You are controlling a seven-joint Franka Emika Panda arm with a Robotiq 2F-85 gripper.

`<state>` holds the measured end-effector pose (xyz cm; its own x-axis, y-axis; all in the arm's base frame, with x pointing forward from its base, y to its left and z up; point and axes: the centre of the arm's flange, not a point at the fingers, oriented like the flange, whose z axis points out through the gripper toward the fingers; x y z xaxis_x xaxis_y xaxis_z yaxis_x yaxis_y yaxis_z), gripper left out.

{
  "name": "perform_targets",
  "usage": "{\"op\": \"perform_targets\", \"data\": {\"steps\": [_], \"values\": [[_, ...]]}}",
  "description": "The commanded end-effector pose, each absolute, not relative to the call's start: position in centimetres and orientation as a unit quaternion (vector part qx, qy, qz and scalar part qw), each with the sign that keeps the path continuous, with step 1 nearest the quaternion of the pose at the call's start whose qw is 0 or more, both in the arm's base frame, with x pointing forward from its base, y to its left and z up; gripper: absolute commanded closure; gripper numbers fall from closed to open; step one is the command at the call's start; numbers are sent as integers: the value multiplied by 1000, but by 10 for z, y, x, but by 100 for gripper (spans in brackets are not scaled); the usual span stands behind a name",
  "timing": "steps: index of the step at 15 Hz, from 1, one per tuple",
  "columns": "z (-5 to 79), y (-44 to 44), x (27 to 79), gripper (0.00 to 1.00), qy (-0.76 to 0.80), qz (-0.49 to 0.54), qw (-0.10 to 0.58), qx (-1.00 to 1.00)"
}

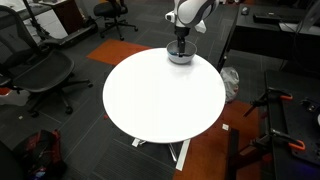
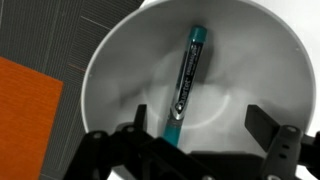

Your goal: Get the marker from the white bowl and place it on the table

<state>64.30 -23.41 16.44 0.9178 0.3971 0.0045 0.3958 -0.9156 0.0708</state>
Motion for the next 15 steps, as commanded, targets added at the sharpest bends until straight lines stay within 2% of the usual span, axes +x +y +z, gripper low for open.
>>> {"op": "perform_targets", "data": {"steps": [1, 3, 4, 5, 7, 8, 15], "values": [[158, -235, 658, 0, 194, -6, 32, 980], [152, -235, 659, 0, 194, -10, 30, 980], [149, -235, 660, 5, 195, -12, 28, 980], [147, -235, 660, 26, 195, -12, 27, 980], [144, -236, 661, 32, 193, -15, 25, 981], [143, -236, 661, 38, 193, -16, 25, 981], [140, -239, 662, 92, 185, -15, 26, 982]]}}
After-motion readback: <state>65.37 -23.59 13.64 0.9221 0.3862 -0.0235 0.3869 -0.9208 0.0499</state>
